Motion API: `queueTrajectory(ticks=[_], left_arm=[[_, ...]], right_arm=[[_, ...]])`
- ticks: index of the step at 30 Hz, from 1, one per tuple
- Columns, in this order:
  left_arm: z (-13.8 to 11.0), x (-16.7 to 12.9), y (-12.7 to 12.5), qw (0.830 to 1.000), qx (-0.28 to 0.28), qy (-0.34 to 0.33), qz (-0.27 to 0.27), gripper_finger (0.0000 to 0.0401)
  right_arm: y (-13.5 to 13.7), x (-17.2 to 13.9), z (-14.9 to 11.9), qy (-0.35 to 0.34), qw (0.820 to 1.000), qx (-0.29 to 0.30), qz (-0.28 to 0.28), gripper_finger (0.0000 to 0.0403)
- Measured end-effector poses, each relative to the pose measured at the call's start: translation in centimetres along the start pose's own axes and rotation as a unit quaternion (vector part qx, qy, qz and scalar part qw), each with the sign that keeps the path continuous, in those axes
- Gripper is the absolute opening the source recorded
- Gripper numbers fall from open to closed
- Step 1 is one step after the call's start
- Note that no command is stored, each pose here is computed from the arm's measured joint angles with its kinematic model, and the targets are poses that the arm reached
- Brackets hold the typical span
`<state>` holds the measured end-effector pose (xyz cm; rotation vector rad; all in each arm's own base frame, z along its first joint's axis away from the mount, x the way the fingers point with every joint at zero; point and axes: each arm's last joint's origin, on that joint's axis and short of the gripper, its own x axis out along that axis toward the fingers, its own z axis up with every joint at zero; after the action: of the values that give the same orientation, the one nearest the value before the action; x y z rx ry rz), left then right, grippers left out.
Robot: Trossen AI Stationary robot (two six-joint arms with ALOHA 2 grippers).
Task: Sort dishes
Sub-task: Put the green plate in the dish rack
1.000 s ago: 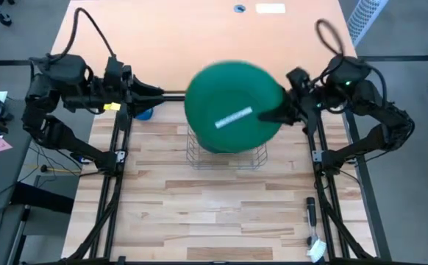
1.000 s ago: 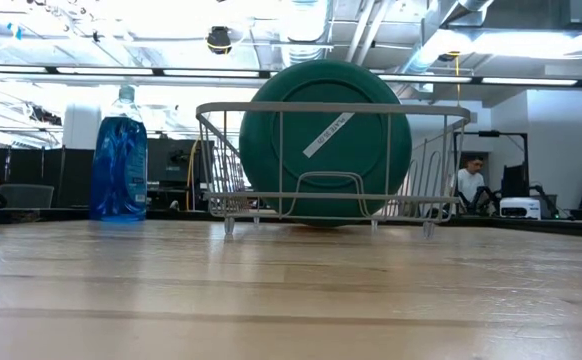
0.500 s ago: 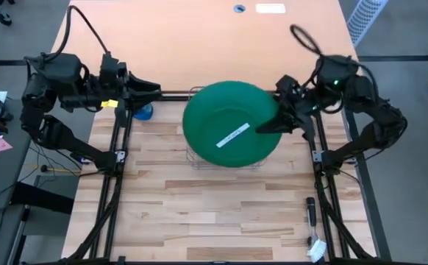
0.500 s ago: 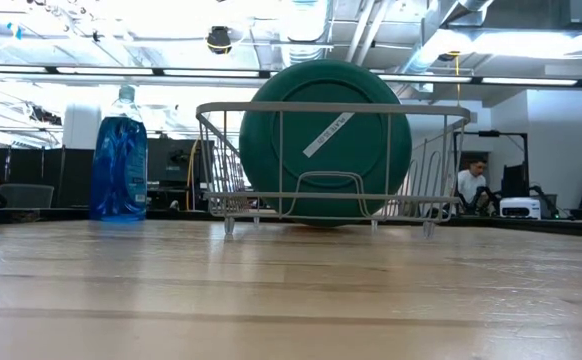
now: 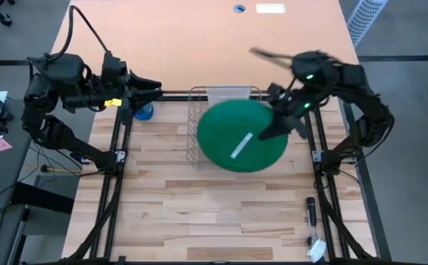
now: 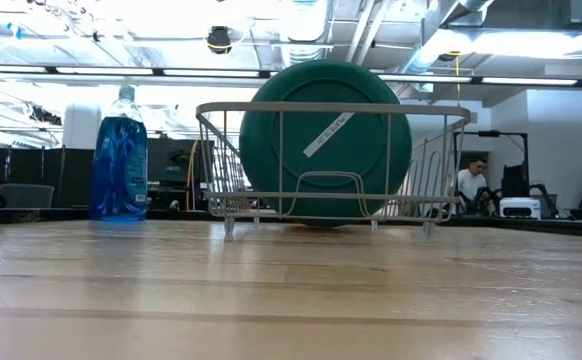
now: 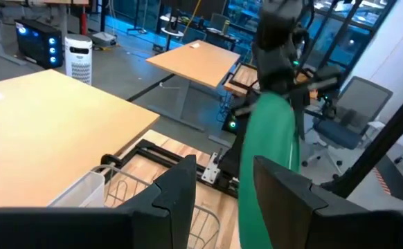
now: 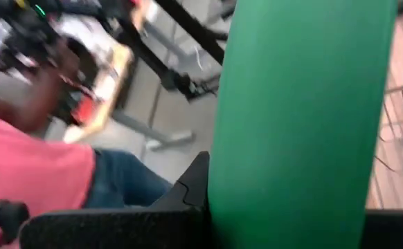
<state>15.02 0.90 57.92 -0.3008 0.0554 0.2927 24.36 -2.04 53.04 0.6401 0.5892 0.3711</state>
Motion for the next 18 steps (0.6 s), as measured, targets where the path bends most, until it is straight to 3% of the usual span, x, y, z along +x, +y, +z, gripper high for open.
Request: queueTrajectory(ticks=[8, 18], left_arm=[[0.0, 0.0, 0.1, 1.000, 0.003, -0.003, 0.011, 0.0139], [0.0, 0.0, 0.1, 1.000, 0.001, -0.002, 0.013, 0.0139]], right_arm=[[-2.9, 3.3, -0.9, 0.114, 0.991, -0.028, -0.063, 0.0053], [-7.2, 8.2, -0.7, 0.213, 0.963, -0.097, -0.133, 0.0053]])
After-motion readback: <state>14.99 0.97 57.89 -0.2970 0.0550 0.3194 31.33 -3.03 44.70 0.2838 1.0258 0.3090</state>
